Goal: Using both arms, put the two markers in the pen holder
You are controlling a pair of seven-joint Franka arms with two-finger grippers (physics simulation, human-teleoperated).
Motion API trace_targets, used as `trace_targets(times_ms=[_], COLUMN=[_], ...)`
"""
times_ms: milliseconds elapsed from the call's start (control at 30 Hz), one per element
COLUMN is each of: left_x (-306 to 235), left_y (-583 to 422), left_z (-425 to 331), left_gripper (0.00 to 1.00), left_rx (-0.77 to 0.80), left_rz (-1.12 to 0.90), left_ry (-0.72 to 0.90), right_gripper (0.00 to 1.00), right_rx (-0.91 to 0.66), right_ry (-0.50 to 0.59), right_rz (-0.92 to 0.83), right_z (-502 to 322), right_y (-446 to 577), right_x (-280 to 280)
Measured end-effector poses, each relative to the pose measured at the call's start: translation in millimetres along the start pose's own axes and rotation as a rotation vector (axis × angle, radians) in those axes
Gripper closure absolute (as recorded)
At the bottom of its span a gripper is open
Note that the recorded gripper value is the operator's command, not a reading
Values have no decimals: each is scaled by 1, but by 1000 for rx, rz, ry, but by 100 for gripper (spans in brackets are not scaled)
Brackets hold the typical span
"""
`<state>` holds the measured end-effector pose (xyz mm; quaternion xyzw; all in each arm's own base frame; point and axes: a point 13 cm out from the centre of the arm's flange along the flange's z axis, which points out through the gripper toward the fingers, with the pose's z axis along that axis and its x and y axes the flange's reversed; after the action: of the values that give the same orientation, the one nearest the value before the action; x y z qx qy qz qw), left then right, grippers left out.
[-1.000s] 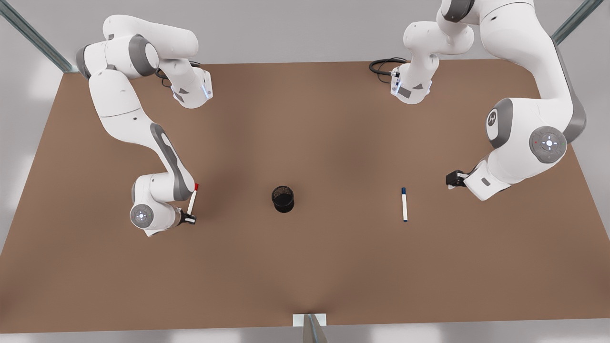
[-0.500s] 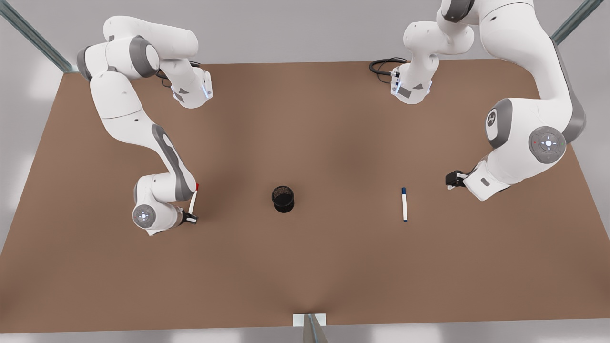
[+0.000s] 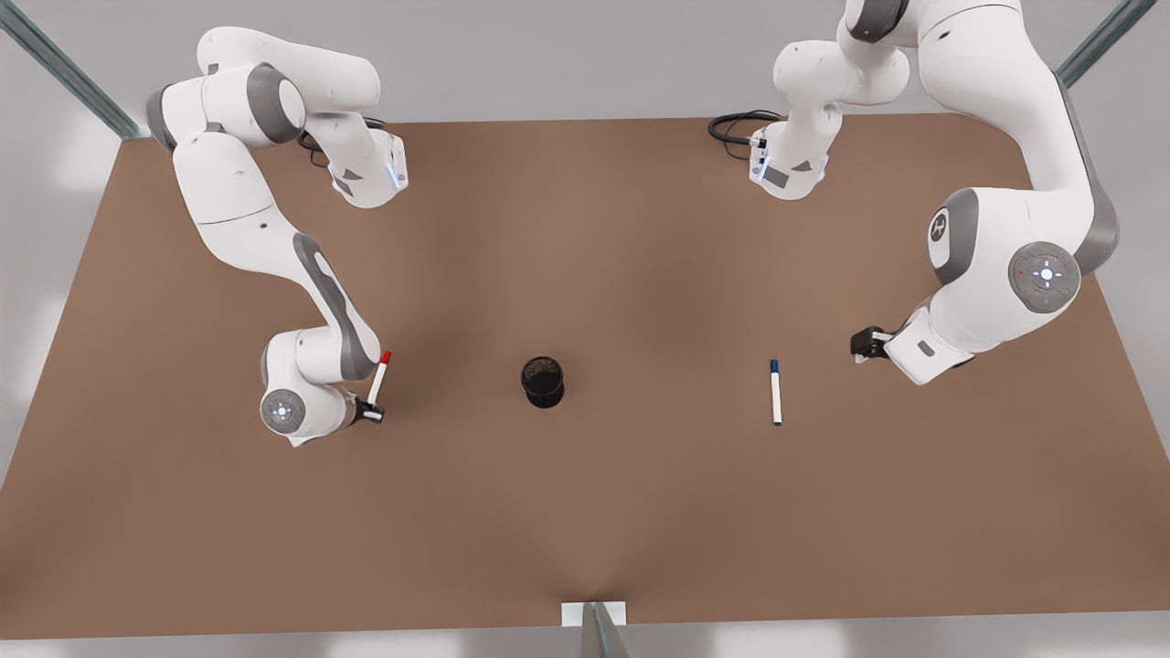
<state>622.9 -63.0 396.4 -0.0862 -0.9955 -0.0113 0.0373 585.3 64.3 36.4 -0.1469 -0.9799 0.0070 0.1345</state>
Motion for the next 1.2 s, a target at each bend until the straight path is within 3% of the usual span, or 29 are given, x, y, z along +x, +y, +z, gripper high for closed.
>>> trace_targets(times_ms=[400, 567, 733, 1200], left_x=[-2, -2, -3, -3], left_y=[1, 1, 2, -5], left_z=[2, 2, 2, -2], left_gripper=[0, 0, 0, 0], left_rx=[0, 0, 0, 0], left_rz=[-6, -8, -10, -12], left_ry=[-1, -2, -3, -8], right_gripper=[64, 75, 75, 76], right_rx=[10, 8, -1, -136], right_ry=[27, 27, 11, -182], right_rz=[1, 1, -2, -210], right_z=[5, 5, -6, -111], right_y=[-1, 0, 2, 124], right_x=[12, 12, 9, 16])
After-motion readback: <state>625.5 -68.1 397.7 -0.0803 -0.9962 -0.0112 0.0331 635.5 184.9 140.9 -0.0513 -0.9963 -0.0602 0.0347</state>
